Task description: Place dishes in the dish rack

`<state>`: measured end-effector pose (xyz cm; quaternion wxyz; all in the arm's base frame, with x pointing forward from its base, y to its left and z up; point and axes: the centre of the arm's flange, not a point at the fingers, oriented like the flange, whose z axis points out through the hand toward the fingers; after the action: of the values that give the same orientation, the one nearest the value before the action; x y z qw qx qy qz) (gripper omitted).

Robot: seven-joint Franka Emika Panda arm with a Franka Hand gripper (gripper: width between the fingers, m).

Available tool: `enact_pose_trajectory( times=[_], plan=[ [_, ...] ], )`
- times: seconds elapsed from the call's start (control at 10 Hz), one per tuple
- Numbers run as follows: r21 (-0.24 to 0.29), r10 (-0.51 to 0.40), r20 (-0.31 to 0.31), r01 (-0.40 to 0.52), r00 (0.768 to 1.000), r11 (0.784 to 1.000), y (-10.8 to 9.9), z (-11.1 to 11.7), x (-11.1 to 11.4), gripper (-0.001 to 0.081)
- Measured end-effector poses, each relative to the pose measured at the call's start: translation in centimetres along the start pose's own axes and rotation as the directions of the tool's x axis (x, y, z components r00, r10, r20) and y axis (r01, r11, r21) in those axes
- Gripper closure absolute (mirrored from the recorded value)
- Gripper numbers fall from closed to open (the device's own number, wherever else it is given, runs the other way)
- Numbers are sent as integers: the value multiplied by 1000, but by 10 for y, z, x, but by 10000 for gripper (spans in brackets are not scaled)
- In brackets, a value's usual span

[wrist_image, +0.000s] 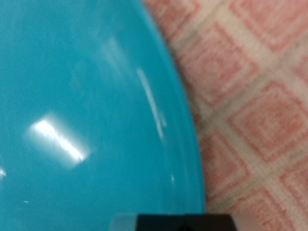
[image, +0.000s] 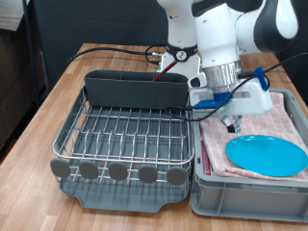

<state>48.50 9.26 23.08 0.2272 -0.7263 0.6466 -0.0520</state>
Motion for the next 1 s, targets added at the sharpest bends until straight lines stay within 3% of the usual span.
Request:
enact_pose_trajectory(
  times=[0.5, 1.0],
  plan=[
    [-39, -13, -61, 11, 998, 999, -13, -17, 9, 806],
    [-102, -98, -31, 94, 995, 990, -14, -25, 0, 806]
  ],
)
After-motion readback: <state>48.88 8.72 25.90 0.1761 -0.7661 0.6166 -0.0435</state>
